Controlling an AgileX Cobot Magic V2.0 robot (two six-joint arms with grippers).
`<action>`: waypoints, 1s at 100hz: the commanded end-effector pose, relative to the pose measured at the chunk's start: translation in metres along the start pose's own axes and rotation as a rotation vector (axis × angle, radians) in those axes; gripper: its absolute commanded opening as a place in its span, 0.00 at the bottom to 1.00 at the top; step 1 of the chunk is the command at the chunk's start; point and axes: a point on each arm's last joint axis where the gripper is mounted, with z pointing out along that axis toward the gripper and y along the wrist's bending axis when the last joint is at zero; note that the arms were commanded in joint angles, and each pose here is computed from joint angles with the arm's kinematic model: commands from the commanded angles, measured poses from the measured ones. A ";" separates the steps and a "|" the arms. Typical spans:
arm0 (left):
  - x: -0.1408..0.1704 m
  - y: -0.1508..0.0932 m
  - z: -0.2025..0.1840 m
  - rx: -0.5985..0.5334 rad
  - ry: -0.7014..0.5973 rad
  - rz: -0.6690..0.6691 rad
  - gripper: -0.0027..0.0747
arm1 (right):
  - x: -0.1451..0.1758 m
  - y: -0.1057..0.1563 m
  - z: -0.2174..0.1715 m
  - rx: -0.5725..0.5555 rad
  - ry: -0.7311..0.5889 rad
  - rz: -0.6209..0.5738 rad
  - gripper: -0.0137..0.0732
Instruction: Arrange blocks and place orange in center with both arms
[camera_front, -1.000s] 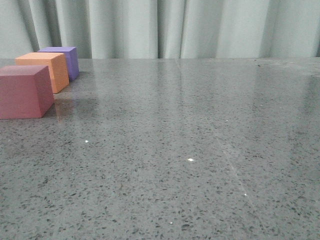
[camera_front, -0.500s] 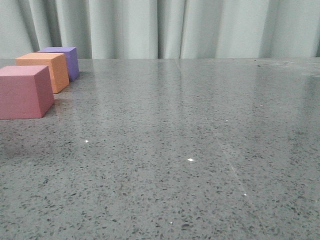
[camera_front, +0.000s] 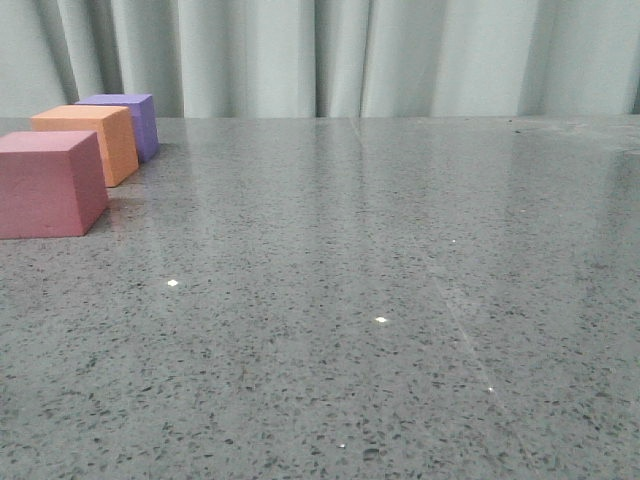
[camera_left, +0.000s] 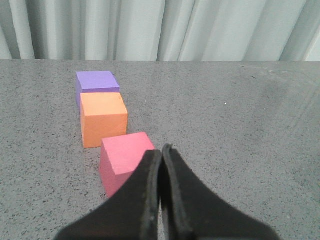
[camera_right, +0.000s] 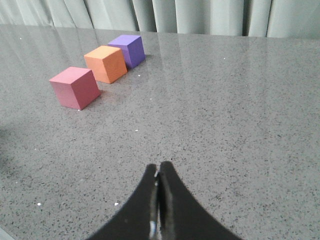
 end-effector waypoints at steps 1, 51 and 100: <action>-0.011 -0.004 -0.006 0.046 -0.117 0.028 0.01 | -0.015 0.003 -0.002 -0.024 -0.105 -0.025 0.02; 0.003 -0.001 -0.002 0.032 -0.072 0.038 0.01 | -0.015 0.003 -0.002 -0.024 -0.105 -0.025 0.02; 0.005 0.004 -0.004 -0.002 -0.136 0.064 0.01 | -0.015 0.003 -0.002 -0.024 -0.105 -0.025 0.02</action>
